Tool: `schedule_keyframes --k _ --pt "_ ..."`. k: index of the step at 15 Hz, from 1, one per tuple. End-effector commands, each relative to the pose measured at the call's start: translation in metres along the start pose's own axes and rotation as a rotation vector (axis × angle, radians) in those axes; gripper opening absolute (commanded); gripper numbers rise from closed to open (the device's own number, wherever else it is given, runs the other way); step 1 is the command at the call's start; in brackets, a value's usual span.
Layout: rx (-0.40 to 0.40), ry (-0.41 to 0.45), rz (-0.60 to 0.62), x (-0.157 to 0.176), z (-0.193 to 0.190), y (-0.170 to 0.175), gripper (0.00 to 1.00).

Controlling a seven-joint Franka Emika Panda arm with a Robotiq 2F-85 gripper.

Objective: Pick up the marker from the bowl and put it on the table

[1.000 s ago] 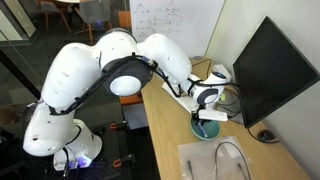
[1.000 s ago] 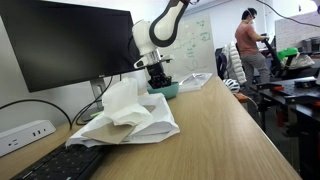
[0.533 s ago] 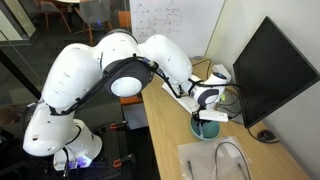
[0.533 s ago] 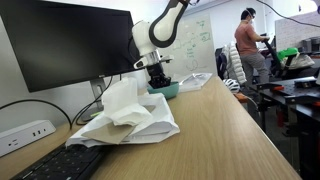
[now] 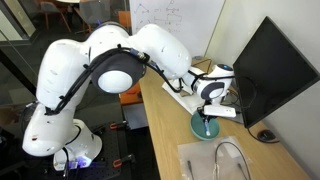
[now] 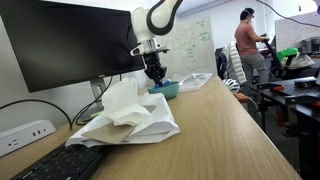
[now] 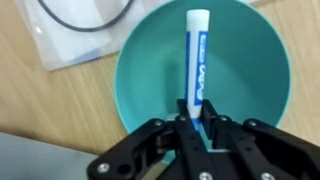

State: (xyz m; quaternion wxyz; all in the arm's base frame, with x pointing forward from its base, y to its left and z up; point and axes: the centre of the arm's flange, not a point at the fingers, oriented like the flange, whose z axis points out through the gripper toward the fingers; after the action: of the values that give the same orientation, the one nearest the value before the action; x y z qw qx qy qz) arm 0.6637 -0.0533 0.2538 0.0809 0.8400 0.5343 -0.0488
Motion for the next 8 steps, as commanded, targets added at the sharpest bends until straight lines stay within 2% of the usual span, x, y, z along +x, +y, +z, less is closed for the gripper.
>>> schedule_keyframes --k 1,4,8 --pt "0.003 0.038 0.047 -0.007 -0.04 -0.025 0.05" --pt "0.027 0.09 0.044 0.0 -0.068 -0.061 0.05" --pt "0.098 0.168 0.055 0.019 -0.074 -0.131 0.05"
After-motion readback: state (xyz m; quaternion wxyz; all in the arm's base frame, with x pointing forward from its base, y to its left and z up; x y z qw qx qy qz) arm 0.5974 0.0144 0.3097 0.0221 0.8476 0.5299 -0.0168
